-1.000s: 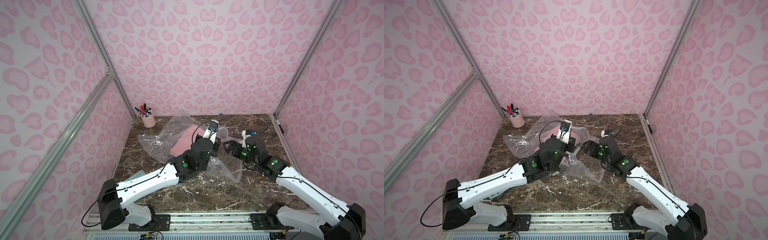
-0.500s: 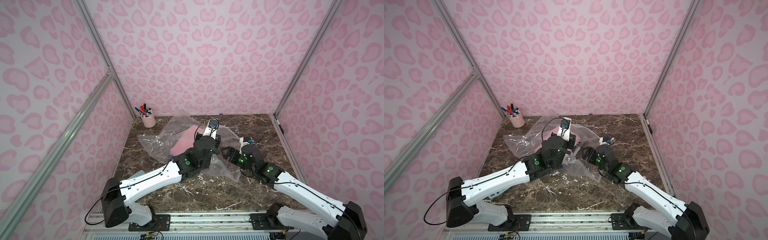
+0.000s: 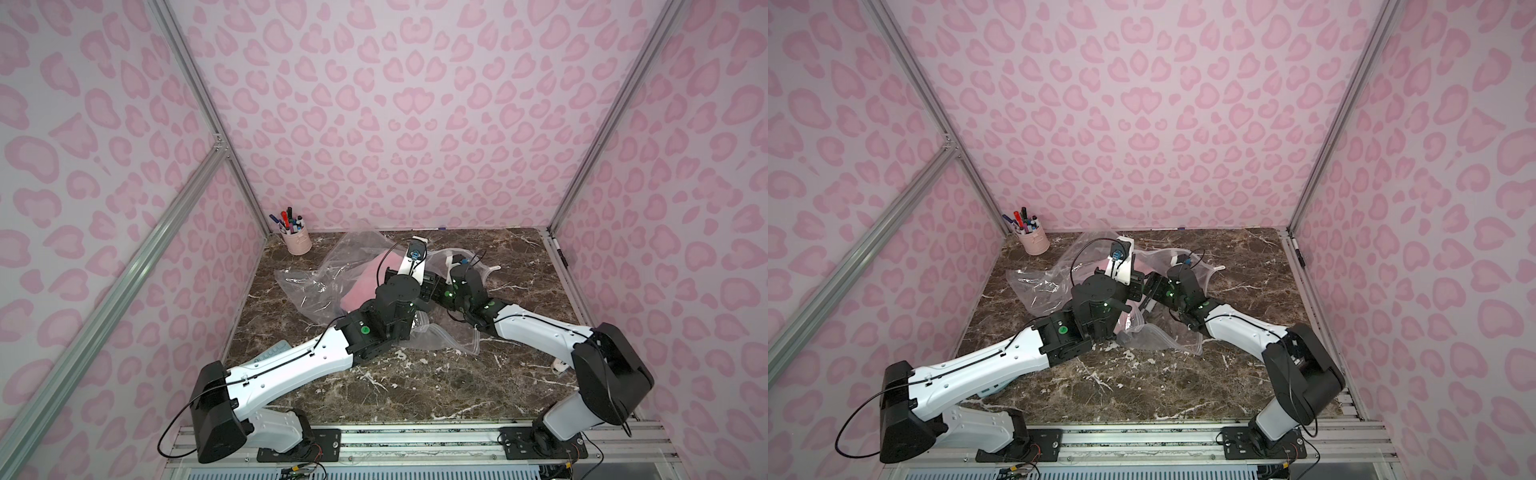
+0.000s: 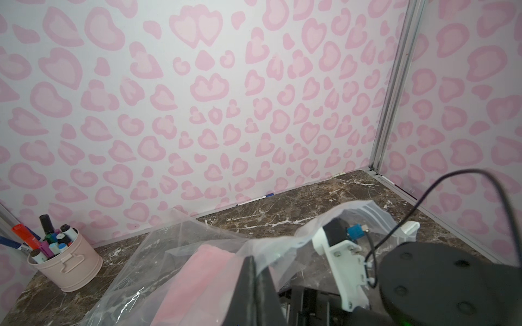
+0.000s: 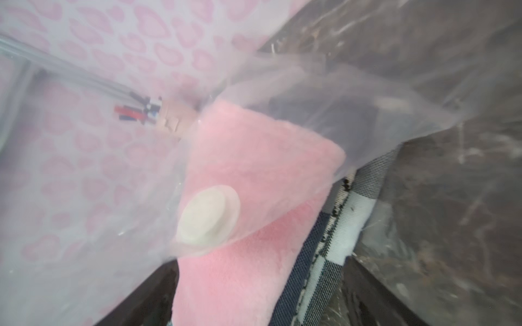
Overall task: Take the blanket out of the vacuum bag
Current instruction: Take out the blanket from the vacuum bag.
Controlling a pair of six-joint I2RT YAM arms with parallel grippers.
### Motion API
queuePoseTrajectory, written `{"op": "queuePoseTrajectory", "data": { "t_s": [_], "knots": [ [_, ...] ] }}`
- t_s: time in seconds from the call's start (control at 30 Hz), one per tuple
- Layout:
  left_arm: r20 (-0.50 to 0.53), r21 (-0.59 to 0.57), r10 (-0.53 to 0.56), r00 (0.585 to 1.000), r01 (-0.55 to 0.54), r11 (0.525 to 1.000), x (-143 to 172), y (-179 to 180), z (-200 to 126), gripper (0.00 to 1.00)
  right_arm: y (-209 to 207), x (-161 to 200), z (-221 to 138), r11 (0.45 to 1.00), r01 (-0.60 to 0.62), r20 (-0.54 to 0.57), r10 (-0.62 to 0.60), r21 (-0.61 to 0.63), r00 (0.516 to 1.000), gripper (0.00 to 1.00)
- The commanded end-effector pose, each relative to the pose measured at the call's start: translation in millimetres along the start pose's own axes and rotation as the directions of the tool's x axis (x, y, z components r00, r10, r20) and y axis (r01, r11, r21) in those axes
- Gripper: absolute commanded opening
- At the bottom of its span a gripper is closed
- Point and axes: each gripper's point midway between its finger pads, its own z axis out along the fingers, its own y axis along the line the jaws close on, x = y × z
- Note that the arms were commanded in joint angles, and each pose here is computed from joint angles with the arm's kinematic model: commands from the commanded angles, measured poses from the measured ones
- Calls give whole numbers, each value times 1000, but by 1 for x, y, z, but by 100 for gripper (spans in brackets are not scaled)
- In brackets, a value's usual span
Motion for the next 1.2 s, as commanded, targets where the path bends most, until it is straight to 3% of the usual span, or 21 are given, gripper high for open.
{"op": "queuePoseTrajectory", "data": {
  "t_s": [0.0, 0.17, 0.37, 0.5, 0.73, 1.0, 1.17],
  "knots": [
    [38, 0, -41, 998, 41, 999, -13, 2, -2, 4, 15, 4, 16, 999, 6, -33, -8, -45, 999, 89],
    [51, -3, -39, 998, 39, 999, -16, 7, -6, 4, 13, 19, 31, 997, -7, -35, 4, -77, 999, 89],
    [52, -20, -16, 998, 17, 1000, -15, 12, -9, 4, 2, 34, 43, 1000, -4, -96, 3, -9, 995, 88],
    [54, -11, -21, 998, 22, 1000, -14, 11, -9, 4, 9, 32, 41, 997, -16, -69, 11, -73, 998, 87],
    [43, -14, -13, 999, 14, 1000, -8, 11, -8, 4, 21, 33, 47, 992, -4, -78, -5, -123, 997, 68],
    [31, -16, -9, 999, 9, 1000, -1, 10, -6, 4, 37, 32, 53, 990, 58, -82, -69, -132, 994, 68],
    [18, -11, -12, 1000, 12, 1000, 4, 8, -5, 4, 35, 44, 75, 981, 74, -115, -95, -179, 989, 64]
  ]
}}
